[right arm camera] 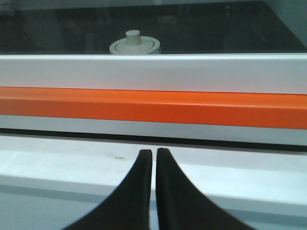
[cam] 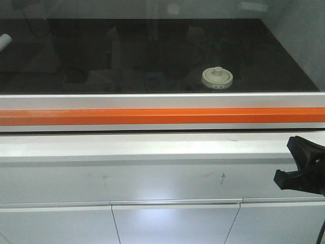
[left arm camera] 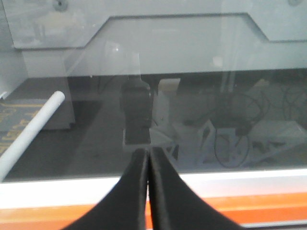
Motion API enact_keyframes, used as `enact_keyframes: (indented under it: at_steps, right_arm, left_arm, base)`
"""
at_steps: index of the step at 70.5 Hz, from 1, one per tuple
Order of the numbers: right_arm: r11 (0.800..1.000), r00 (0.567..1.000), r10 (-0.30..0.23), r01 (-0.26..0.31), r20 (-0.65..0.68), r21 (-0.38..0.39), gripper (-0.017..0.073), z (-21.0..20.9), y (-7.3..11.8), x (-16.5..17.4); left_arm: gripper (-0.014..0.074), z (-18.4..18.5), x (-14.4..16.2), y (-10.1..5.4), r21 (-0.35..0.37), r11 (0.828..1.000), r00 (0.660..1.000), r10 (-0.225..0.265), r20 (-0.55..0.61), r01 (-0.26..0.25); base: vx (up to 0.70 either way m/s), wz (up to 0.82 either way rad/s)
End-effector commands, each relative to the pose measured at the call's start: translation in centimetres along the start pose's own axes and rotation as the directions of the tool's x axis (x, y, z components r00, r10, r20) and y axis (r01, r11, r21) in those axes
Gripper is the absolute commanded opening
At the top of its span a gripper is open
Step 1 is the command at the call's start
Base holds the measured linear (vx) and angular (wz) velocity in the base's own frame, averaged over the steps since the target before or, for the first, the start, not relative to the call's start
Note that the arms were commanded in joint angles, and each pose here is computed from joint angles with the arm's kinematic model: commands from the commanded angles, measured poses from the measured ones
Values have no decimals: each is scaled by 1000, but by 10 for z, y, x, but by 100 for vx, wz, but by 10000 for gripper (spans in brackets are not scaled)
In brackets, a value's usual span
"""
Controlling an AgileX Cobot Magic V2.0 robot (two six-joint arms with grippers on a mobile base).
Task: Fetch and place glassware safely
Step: 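Move the right gripper up to the orange sash handle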
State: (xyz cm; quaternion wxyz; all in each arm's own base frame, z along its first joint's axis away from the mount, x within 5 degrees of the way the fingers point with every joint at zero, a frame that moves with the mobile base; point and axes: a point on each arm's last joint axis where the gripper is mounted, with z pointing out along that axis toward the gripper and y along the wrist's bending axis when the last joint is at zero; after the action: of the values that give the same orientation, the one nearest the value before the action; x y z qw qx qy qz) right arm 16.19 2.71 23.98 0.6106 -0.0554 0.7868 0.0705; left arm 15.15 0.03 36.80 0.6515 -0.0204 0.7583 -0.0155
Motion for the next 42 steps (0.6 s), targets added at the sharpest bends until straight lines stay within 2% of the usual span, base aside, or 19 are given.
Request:
enact_keyframes:
  at_steps: [1, 6, 14, 20, 32, 42]
  right_arm:
    - [1000, 985, 8, -8, 170, 2, -3, 0, -1, -10]
    - [998, 988, 20, -29, 156, 52, -3, 3, -6, -3]
    - [993, 985, -66, 49, 159, 104, -1, 10, -10, -1]
    - [991, 983, -48, 25, 175, 128, -1, 17, -12, 1]
    - [989, 986, -57, 33, 159, 144, -1, 34, -15, 11]
    - [988, 979, -92, 66, 182, 140, -1, 47, -14, 17]
  left_arm:
    - [-7, -3, -15, -2, 13, 1000, 996, -12, 84, 11]
    - [-7, -3, -15, -2, 13, 1000, 996, -12, 83, 11]
    - [-7, -3, -15, -2, 13, 1000, 996, -12, 84, 11]
    - [-7, -3, -15, -2, 13, 1000, 996, -12, 85, 11]
    - [-7, -3, -16, -2, 14, 1000, 996, -12, 91, 11]
    - [-7, -3, -16, -2, 14, 1000, 996, -12, 91, 11]
  base:
    - [0, 0]
    - [0, 0]
    - [0, 0]
    - [0, 0]
    - [0, 0]
    - [0, 0]
